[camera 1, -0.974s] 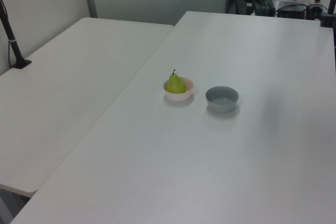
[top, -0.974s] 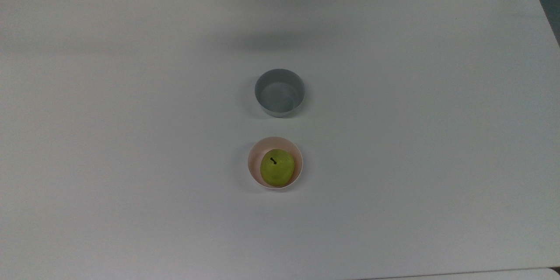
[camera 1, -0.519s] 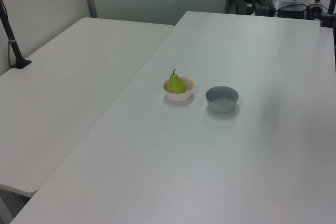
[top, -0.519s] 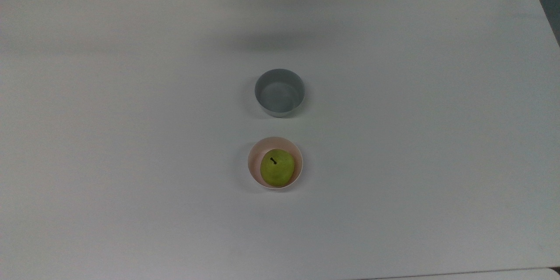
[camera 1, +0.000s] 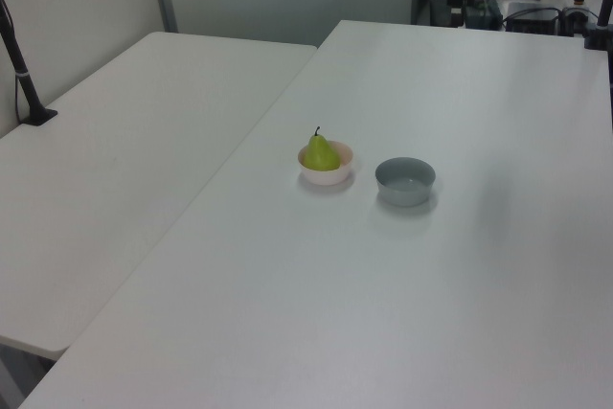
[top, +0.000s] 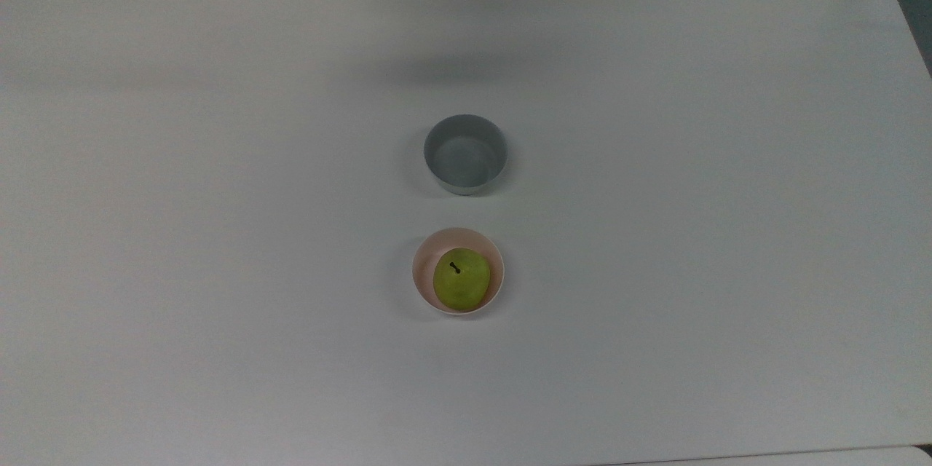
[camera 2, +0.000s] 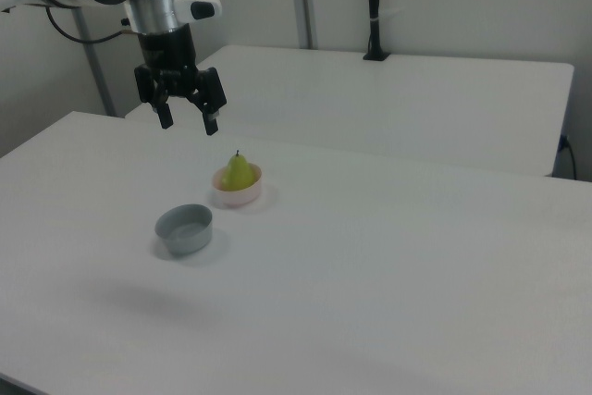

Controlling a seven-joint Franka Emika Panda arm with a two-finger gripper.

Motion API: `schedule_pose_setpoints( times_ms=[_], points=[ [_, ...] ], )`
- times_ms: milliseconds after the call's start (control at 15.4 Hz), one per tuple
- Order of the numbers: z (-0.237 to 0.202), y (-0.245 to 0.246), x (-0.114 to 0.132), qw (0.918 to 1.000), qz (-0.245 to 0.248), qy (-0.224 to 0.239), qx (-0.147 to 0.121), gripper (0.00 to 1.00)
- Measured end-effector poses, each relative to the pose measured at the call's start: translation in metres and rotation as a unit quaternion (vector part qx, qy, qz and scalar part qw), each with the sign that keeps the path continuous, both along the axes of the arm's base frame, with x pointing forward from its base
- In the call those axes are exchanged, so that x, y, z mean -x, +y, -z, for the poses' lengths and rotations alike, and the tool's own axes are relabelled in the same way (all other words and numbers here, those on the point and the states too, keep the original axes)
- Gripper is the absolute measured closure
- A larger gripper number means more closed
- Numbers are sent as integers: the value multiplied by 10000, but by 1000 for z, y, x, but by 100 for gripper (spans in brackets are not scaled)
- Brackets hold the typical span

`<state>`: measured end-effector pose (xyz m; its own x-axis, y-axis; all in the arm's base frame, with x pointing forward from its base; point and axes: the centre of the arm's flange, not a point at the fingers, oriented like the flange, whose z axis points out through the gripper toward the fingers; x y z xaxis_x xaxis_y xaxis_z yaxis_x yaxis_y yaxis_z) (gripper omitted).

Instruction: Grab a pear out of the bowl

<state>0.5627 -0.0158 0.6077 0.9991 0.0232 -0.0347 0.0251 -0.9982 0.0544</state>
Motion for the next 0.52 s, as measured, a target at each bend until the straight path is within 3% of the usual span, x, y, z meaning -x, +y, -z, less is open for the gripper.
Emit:
schedule_pose_setpoints(
  times_ms=[519],
  points=[
    [3, 2, -3, 9988, -489, -16, -97, 0]
  ],
)
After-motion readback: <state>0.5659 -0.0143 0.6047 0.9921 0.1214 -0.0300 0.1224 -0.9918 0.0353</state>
